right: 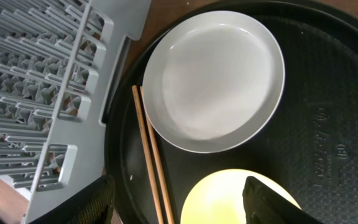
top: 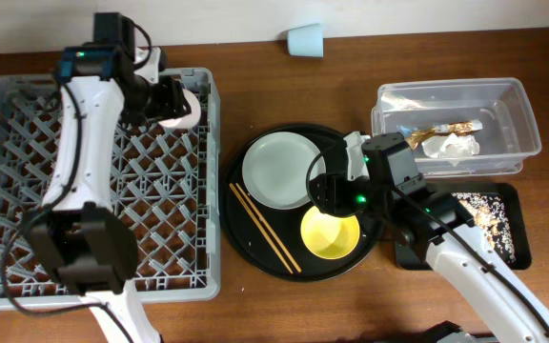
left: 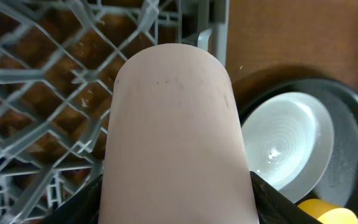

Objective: Sort waste into correct bins and load items into the dishwasher rack
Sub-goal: 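Place the pink cup upside down in the rack with the left gripper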

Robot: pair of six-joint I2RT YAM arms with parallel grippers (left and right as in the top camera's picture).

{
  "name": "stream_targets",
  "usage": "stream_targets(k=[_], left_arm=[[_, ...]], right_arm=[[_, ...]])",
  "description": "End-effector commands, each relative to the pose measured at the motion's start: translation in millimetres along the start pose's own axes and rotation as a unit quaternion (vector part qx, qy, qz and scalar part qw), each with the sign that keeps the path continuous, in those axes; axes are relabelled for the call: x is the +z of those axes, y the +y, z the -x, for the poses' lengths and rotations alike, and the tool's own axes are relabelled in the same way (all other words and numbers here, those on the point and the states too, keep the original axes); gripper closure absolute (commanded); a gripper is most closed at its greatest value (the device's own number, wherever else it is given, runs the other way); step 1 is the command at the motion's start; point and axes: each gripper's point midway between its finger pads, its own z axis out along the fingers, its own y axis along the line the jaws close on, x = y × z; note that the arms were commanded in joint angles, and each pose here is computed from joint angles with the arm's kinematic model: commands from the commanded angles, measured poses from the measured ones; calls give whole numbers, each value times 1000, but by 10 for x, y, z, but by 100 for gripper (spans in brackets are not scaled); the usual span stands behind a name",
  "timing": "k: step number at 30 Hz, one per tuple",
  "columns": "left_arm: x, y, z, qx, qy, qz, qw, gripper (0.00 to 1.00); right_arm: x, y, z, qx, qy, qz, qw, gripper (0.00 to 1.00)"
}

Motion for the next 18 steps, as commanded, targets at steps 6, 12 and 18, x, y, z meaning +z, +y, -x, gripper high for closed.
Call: stream_targets(k=[6, 12, 18], left_arm=[[269, 75, 44, 11, 11, 15, 1000, 58], [235, 132, 104, 1, -2, 33, 999, 1], [-859, -343, 514, 24, -127, -45, 991, 1]], right_arm=[[-11, -42, -6, -9, -1, -17, 1000, 33], [-11, -42, -12, -20, 1, -17, 1000, 29], [-594, 33, 480, -56, -14, -57, 997, 14]])
